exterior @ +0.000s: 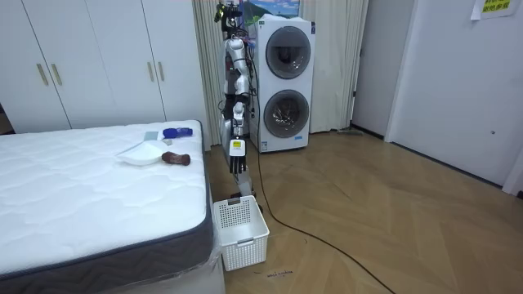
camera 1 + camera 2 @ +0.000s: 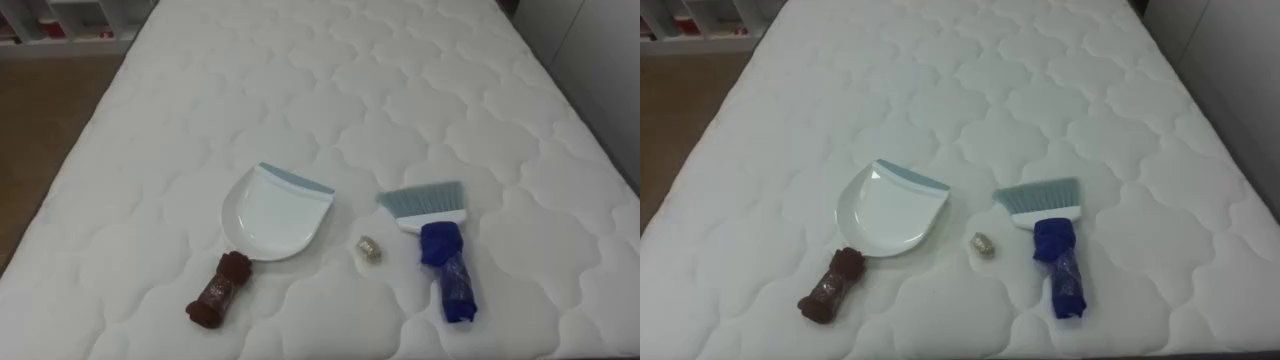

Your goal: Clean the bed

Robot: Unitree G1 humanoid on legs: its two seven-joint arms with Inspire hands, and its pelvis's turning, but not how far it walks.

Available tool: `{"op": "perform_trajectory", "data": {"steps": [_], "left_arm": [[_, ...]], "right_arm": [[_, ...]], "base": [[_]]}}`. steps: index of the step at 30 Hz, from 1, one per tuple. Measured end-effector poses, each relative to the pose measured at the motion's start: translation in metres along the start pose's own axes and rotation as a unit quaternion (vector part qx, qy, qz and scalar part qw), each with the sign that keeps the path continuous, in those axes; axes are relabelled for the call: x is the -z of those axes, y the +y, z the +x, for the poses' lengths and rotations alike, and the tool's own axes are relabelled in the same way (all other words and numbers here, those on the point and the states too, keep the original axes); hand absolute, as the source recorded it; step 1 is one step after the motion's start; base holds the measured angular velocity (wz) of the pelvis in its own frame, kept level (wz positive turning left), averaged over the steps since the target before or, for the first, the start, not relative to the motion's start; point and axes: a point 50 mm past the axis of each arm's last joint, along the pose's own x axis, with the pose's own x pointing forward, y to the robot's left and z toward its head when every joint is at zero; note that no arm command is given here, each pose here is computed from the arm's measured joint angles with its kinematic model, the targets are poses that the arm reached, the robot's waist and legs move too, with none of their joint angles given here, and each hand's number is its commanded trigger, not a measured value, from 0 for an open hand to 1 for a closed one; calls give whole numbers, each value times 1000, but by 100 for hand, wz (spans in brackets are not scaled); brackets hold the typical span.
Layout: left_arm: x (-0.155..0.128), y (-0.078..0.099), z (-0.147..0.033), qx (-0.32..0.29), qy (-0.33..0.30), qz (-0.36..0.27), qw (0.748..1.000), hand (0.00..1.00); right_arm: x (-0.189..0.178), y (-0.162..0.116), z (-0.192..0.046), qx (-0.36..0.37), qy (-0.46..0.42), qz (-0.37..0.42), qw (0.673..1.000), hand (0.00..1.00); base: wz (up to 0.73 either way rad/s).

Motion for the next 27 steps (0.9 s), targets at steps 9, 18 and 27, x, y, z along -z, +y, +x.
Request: {"op": "perform_trajectory", "data": {"steps": [9, 18, 27], "left_arm": [[0, 0, 0, 0, -2, -1, 1000, 0], [0, 1, 0, -8, -5, -25, 1000, 0], [-31, 34, -4, -123, -82, -155, 977, 0]], "right_arm": [[0, 0, 0, -2, -3, 0, 1000, 0], [-1, -1, 0, -1, -8, 2, 1000, 0], [-4, -6, 1, 6, -20, 28, 999, 0]], "base": [[0], [0], [4]]}}
